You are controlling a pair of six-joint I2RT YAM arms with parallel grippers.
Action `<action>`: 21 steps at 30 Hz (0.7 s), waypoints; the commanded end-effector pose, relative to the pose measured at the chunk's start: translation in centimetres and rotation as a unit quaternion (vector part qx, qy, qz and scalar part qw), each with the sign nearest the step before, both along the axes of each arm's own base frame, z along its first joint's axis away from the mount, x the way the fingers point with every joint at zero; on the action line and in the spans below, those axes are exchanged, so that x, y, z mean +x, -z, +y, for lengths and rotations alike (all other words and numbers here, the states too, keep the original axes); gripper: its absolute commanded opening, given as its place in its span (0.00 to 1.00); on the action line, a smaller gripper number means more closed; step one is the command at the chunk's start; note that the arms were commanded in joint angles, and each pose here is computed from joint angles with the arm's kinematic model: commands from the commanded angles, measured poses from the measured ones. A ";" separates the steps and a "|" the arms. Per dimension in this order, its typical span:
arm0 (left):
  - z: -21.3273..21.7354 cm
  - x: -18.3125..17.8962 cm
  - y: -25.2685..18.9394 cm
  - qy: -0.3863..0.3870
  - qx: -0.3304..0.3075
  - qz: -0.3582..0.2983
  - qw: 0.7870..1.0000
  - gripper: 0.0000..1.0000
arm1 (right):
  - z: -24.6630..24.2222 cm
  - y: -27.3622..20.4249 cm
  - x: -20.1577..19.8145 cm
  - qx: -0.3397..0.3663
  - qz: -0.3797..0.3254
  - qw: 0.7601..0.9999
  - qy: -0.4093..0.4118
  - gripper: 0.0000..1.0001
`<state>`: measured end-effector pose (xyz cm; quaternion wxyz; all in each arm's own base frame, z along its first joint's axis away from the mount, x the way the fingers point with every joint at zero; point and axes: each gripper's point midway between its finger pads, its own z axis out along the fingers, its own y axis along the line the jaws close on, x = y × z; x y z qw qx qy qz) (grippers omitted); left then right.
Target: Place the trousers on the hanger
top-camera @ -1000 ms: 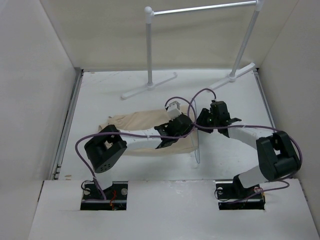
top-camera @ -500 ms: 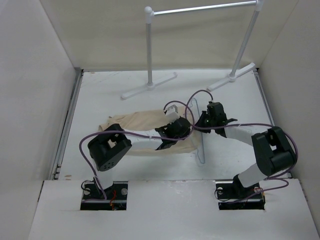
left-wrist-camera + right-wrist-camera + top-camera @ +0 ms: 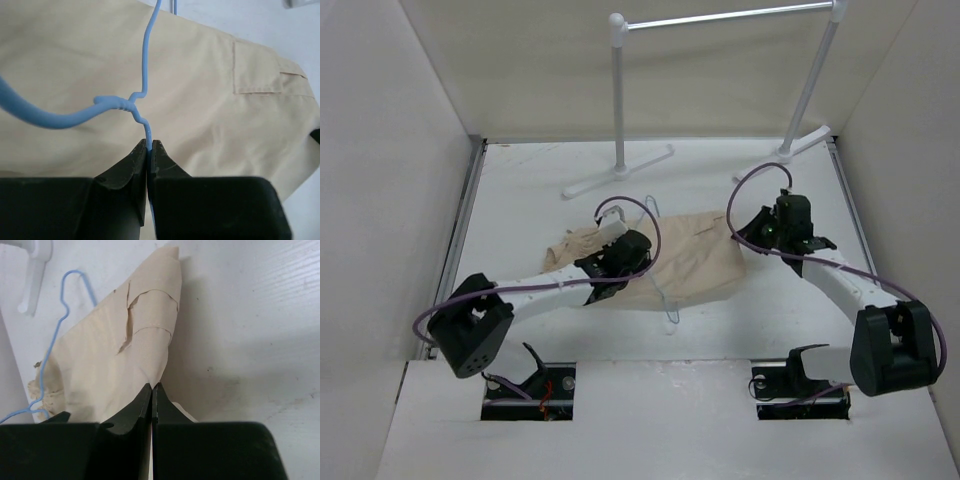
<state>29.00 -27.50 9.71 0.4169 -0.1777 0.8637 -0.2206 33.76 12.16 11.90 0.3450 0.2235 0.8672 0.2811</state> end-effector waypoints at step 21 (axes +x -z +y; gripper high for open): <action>6.8 1.9 -1.0 0.003 0.208 -0.045 0.977 0.00 | -1.2 5.5 1.4 -0.031 0.067 0.996 0.041 0.03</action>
